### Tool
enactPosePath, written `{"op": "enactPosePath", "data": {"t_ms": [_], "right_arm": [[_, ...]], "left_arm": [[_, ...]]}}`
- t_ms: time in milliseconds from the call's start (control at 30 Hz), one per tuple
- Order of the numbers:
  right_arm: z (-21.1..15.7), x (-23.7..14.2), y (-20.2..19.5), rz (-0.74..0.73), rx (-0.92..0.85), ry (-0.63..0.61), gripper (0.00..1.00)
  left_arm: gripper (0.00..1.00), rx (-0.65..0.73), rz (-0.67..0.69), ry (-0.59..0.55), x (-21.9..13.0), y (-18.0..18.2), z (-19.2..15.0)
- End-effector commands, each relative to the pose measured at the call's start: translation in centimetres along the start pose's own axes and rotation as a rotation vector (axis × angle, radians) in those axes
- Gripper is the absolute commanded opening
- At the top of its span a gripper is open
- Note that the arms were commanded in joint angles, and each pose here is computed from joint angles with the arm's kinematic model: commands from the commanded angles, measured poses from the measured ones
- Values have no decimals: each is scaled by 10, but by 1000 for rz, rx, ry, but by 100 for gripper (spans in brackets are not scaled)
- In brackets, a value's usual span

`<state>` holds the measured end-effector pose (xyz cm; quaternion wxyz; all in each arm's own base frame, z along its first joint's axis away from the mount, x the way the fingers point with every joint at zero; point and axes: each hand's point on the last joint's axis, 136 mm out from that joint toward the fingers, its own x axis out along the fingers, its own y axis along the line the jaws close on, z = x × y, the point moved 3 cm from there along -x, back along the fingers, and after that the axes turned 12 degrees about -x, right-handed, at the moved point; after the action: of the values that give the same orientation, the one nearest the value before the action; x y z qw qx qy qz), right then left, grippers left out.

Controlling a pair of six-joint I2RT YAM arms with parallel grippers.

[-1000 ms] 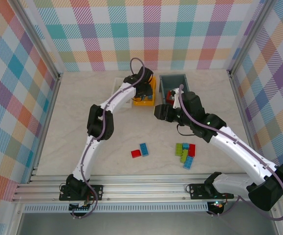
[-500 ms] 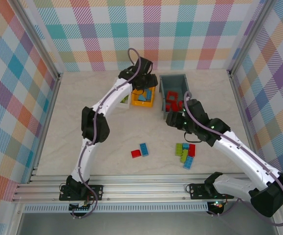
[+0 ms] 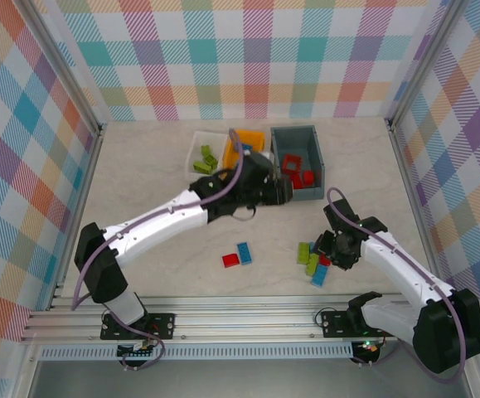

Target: Sort the legos into containers by color

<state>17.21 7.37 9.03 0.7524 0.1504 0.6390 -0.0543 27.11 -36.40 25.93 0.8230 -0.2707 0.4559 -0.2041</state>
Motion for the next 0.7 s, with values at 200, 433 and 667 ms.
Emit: {"op": "enactPosePath", "data": {"t_ms": [200,433,667], "right_arm": [[-6,15,-7,-42,7,55,54],[3,27,-4,-47,-11,73,55],[15,37,-6,-53,1,82,54]], "left_arm": [[60,-61,4,-29,-15,18,-39],[60,-55,2,-24,-16,14,-42],[60,-54,-2,-28,-21,14,-41]]}}
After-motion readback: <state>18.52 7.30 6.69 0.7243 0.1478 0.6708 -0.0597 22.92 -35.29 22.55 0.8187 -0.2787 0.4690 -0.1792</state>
